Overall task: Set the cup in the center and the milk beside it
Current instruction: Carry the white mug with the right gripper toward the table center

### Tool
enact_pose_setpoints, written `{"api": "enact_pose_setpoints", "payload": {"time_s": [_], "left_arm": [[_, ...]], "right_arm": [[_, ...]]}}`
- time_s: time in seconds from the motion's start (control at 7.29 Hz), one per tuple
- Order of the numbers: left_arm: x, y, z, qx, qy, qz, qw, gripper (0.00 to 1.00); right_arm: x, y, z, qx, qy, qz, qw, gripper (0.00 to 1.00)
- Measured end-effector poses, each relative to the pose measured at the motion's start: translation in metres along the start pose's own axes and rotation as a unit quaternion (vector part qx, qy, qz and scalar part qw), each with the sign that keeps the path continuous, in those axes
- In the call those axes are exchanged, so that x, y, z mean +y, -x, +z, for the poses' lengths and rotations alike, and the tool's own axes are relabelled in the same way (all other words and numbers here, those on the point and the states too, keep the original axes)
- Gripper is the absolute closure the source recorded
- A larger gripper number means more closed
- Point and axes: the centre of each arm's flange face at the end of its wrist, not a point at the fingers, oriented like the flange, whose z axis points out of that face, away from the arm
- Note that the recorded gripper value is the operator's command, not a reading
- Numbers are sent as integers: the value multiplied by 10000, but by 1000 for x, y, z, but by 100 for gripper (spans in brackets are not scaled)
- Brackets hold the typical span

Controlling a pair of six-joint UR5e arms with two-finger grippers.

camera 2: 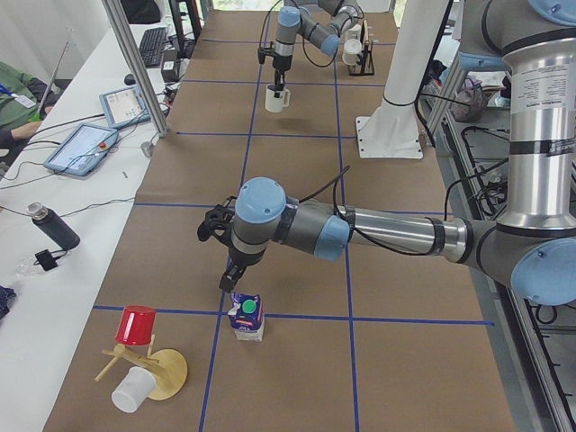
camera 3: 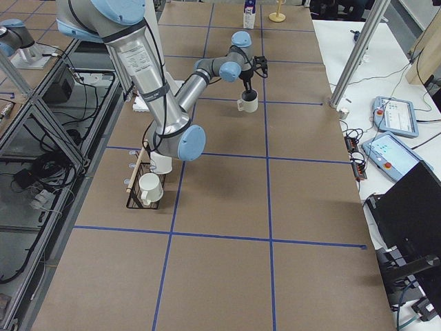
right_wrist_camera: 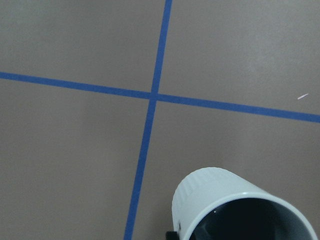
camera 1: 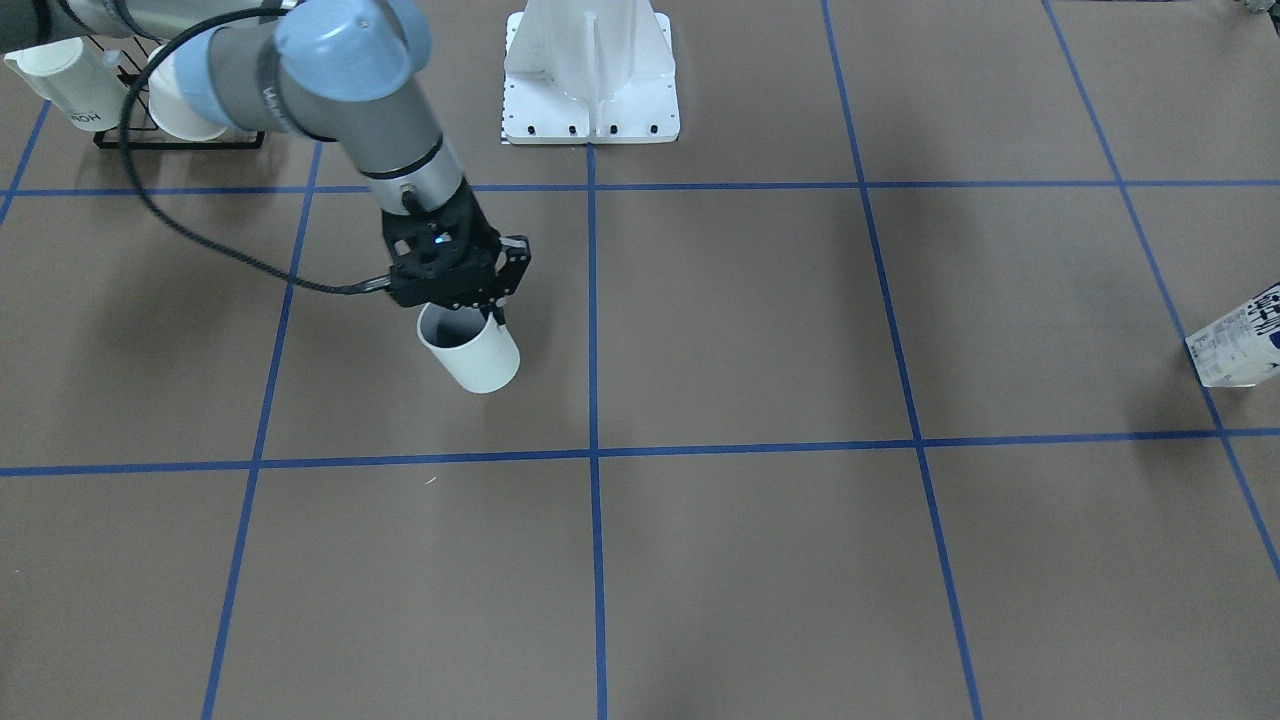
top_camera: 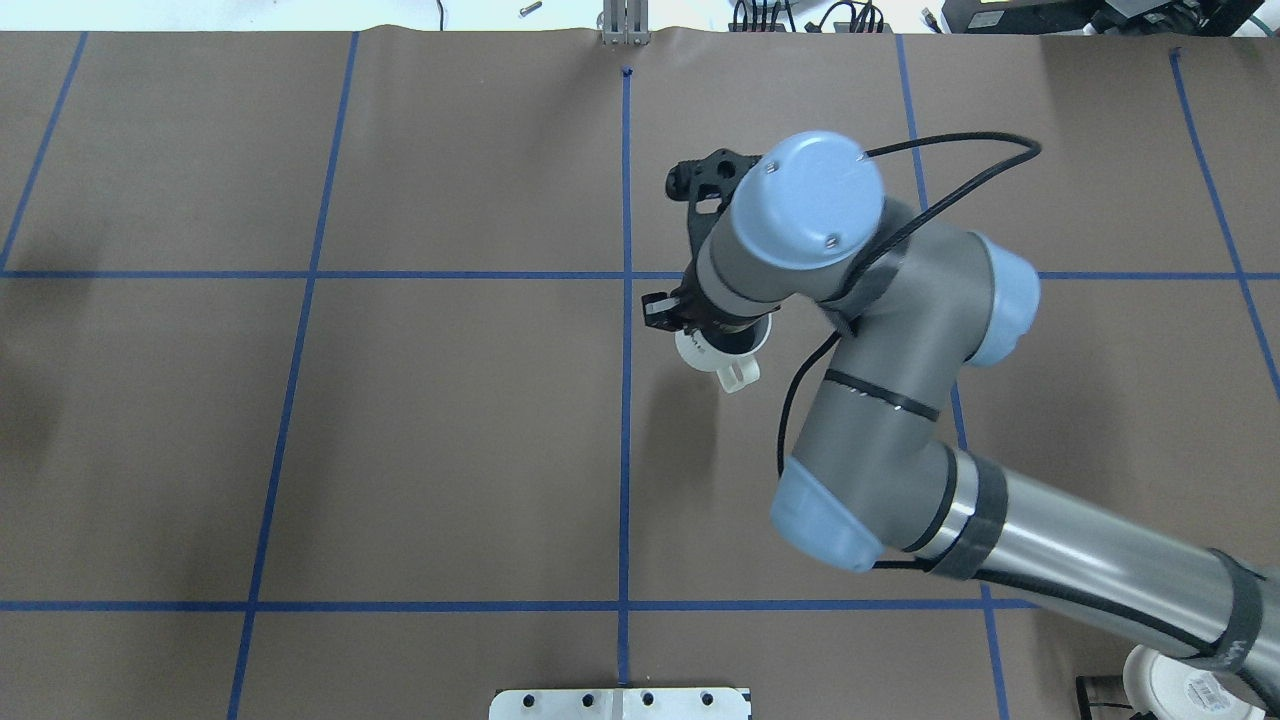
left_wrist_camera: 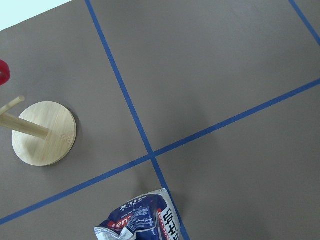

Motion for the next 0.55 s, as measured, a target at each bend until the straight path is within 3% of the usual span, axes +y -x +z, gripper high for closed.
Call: {"api": "enact_pose_setpoints", "payload": {"time_s": [0.55], "left_arm": [[2,3,3,6,27,-30,10000,1]], "right_arm": [[13,109,49,594,387,222,9972,100]]}}
